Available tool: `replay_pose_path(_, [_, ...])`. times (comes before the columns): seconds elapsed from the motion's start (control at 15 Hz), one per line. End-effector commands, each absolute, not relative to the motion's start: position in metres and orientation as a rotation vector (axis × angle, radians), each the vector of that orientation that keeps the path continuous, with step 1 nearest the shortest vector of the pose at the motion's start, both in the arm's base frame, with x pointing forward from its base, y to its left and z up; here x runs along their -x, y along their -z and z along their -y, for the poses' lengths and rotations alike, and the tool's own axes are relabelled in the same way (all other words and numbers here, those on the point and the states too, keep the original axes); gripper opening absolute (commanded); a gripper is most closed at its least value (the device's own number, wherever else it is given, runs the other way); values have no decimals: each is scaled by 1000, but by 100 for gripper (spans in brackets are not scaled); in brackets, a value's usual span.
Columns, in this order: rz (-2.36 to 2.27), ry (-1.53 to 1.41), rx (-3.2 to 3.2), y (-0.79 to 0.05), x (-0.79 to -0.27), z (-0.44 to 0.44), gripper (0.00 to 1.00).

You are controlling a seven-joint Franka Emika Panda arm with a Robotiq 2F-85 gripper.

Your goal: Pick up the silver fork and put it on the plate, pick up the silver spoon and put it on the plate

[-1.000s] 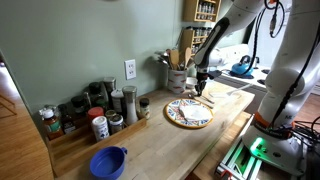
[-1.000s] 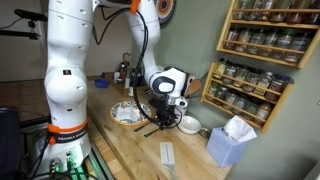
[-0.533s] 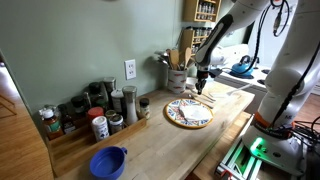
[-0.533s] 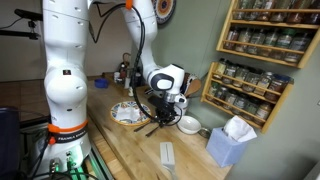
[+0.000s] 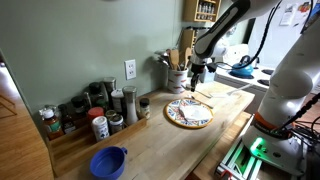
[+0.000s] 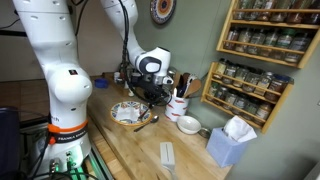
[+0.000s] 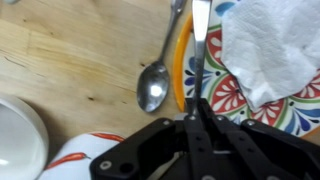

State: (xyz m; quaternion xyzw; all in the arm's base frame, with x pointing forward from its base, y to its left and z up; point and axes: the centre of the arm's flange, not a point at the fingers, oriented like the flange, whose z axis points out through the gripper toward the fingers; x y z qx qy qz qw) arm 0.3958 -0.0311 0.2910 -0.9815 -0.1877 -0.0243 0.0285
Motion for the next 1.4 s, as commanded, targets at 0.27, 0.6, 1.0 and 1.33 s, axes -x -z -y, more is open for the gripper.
replay_pose_path(0.27, [670,-61,2894,-301,-386,-41,2])
replay_pose_path(0.6, [686,-108,2897,-296,-381,-37,7])
replay_pose_path(1.0, [719,-153,2887,-282,-384,-36,2])
replay_pose_path(1.33, [760,-174,2859,-261,-384,-37,2])
